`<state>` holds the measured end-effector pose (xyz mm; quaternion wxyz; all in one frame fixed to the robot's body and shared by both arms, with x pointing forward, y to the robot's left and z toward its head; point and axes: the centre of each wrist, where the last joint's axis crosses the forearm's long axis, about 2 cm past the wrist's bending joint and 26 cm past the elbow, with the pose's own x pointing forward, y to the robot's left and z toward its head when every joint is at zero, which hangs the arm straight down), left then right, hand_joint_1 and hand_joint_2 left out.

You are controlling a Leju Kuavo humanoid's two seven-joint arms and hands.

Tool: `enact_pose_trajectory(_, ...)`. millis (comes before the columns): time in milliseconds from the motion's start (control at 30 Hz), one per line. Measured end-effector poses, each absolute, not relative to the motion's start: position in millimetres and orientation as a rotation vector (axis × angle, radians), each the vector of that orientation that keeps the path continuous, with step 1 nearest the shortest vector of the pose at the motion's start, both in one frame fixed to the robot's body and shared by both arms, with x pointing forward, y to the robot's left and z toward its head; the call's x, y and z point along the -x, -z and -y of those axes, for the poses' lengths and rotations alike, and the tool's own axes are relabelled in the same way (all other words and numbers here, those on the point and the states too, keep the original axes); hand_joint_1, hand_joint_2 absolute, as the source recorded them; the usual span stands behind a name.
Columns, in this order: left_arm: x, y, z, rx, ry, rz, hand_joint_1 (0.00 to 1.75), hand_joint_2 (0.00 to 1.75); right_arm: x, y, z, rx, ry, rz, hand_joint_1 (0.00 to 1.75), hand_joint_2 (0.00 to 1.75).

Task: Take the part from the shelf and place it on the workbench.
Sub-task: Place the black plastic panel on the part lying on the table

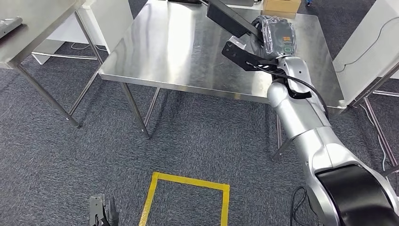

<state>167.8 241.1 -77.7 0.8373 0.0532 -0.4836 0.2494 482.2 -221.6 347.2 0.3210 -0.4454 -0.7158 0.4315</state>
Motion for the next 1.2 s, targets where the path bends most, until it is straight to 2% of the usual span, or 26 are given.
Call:
enact_pose_trajectory(567, -165, 79, -243, -0.093, -0.544, 1.015, 0.0, 0.0, -486, -347, 213, 1.162, -1.158, 1.863, 1.75, 1.75)
enact_pose_trajectory(1200, -163, 80, -241, -0.085, -0.538, 1.007, 0.0, 0.0, -489, -340, 232, 1.189, -1.163, 1.803, 1.75, 1.75)
